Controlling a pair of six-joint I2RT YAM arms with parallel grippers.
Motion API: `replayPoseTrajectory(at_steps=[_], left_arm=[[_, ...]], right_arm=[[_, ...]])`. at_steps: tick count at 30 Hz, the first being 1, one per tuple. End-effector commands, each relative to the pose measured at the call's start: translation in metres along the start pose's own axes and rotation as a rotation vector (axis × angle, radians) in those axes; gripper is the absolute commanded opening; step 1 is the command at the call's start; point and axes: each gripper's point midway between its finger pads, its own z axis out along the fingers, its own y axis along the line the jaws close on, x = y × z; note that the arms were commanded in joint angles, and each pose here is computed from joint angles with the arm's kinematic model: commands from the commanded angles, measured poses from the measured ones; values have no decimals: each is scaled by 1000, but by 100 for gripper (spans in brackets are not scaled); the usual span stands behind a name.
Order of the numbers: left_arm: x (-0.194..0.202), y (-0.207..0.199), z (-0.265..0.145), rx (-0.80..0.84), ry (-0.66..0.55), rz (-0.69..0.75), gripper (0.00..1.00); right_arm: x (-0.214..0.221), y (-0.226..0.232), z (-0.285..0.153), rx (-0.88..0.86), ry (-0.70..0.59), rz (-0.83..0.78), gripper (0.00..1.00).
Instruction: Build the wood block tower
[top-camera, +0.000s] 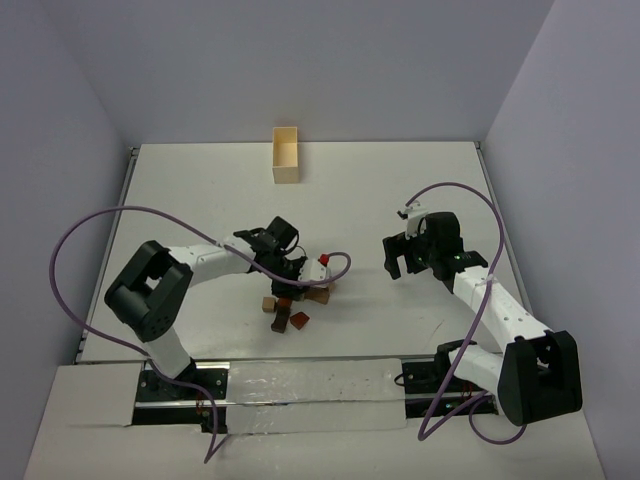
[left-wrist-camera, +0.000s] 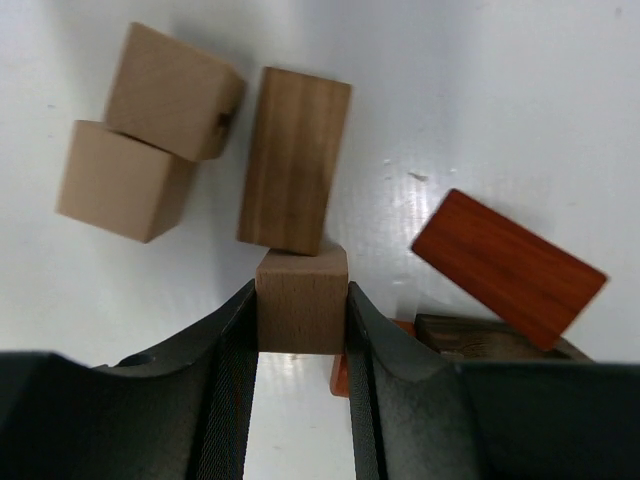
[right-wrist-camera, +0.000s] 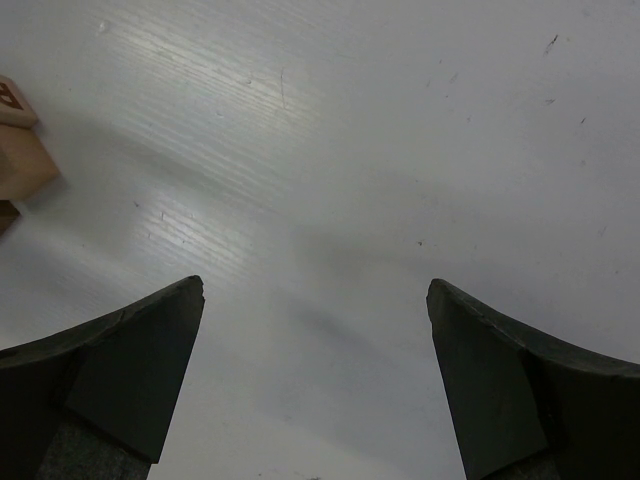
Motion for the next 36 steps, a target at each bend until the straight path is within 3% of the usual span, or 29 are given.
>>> replayPoseTrajectory(at_steps=[1,12,26,30,36], left_arm=[[-15,6,-8,-48,-40,-14,4],[-32,88,-34,-160,-70,-96,4],[1,118,-8,-173,12,-128,9],[2,119,-6,-172,14,-120,13],[-3,113,-9,-133,-17,-78,28]], right_arm=[[-25,2,-8,-7,-64,-23,100],[-25,1,-8,-3,-62,-22,100],[-24,0,-7,1,-57,-23,100],[-24,0,-6,0,-54,-24,100],[-23,0,-6,2,-52,-22,100]])
